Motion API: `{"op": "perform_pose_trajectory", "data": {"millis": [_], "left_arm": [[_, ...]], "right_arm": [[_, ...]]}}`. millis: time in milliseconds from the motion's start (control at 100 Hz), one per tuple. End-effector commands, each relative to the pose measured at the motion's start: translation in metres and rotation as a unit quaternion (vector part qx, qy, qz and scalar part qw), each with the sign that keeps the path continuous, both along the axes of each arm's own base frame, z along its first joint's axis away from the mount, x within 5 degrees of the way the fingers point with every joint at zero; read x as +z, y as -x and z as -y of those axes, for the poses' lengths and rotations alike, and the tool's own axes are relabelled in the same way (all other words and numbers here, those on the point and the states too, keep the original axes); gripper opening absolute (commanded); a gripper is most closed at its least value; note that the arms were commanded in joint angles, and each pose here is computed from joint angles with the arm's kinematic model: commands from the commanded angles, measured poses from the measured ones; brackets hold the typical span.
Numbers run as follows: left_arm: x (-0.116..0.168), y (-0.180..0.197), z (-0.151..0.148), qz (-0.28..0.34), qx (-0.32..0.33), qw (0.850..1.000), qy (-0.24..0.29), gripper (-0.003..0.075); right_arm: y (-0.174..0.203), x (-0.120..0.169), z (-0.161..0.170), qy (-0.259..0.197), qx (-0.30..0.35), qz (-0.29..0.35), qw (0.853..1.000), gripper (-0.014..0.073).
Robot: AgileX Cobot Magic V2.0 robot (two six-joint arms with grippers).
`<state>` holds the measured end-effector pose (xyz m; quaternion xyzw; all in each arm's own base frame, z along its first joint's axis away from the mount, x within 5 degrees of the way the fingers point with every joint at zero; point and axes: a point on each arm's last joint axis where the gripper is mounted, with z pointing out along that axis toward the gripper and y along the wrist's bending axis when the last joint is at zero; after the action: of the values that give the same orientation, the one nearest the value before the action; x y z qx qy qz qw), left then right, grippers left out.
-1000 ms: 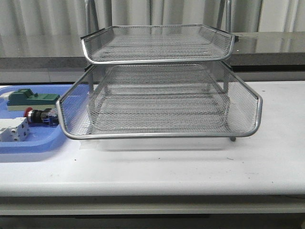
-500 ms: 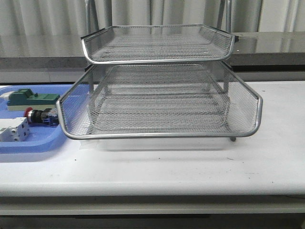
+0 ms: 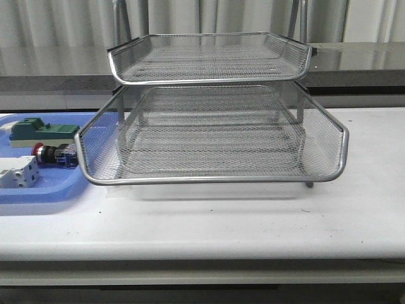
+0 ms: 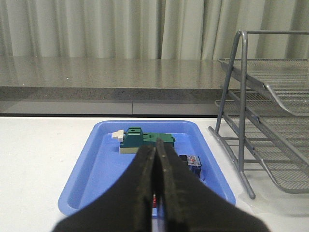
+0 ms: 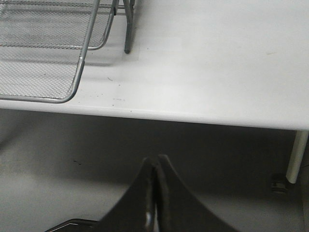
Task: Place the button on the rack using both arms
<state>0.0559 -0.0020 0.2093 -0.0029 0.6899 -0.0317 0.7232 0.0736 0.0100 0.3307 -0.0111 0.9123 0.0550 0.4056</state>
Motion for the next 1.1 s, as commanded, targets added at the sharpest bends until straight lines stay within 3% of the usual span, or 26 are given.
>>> {"op": "perform_pose_trajectory", "data": {"millis": [0,430,700,860,1090], "left_arm": [[-0.008,0.000,0.001,0.027,-0.008,1.000,0.006,-0.0020],[0.004,0.002,0.001,0.063,-0.011,0.998,0.018,-0.0020],[0.058,0.001,0.001,0.074,-0.011,0.996,0.038,-0.0020],[0.103,-0.012,0.001,0.031,-0.007,0.999,0.037,-0.0020],[0.147,-0.064,0.003,-0.095,0.004,0.995,0.025,-0.0020]], "right_arm": [[-0.003,0.014,0.000,-0.003,-0.004,0.041,0.999,-0.0069],[-0.003,0.014,0.000,-0.003,-0.004,0.041,0.999,-0.0069],[-0.003,0.014,0.000,-0.003,-0.004,0.041,0.999,-0.0069],[-0.003,0.014,0.000,-0.003,-0.004,0.041,0.999,-0.0069],[-0.003,0.014,0.000,-0.003,-0.004,0.041,0.999,-0.0069]]}}
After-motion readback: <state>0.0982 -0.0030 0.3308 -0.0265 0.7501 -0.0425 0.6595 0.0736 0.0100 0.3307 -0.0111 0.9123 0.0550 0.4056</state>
